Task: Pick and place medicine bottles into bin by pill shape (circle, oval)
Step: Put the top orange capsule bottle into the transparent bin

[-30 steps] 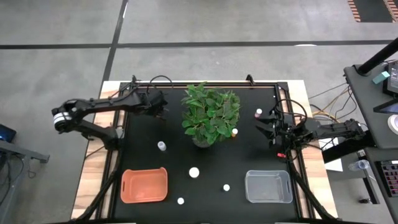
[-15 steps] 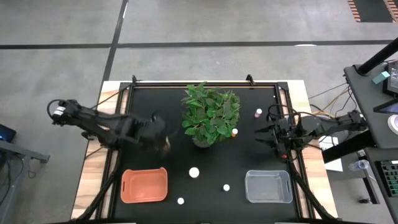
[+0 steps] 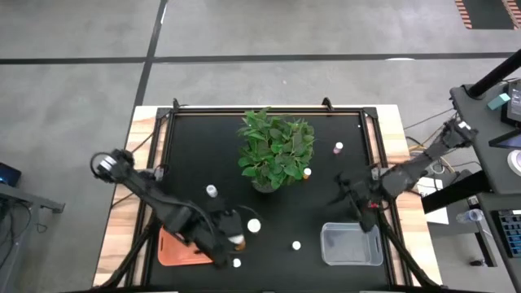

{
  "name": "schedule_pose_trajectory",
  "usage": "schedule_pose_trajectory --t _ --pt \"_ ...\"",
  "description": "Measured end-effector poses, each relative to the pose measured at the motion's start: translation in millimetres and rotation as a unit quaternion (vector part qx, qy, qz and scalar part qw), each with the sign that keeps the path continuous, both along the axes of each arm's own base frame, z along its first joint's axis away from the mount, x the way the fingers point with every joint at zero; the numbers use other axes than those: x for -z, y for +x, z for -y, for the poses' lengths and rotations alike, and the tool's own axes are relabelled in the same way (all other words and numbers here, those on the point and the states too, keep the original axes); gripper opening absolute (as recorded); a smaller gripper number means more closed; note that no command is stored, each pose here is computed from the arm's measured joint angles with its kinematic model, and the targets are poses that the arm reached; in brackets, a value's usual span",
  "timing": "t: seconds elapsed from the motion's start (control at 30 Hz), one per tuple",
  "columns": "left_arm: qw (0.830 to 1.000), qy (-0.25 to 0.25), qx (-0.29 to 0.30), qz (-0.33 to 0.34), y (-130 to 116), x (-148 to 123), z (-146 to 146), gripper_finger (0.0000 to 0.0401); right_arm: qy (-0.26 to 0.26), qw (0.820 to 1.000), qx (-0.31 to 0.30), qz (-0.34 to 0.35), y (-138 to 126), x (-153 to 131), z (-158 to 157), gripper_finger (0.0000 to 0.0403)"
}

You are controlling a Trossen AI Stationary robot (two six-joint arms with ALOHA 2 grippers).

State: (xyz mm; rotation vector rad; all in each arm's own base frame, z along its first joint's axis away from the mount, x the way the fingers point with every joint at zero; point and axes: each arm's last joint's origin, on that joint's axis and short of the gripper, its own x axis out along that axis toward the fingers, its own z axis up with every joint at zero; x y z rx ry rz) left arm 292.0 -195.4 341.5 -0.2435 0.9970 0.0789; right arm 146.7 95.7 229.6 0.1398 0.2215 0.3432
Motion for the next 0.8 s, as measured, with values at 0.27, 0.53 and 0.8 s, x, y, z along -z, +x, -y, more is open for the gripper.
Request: schedule_pose_trajectory --t 0.27,0.53,0.8 --pt "0.994 0.033 0.068 0.084 41 -3 27 0.0189 -0.052 0.998 -0.008 -0.021 12 -10 -63 0.0166" --pt "0.973 0.049 0.09 0.205 60 -8 39 0.019 -0.118 0.993 0.003 -0.015 32 -16 -120 0.0166" --pt "0.968 0.087 0.068 0.225 63 -4 38 0.019 -0.175 0.982 0.072 0.007 57 -25 -147 0.0167"
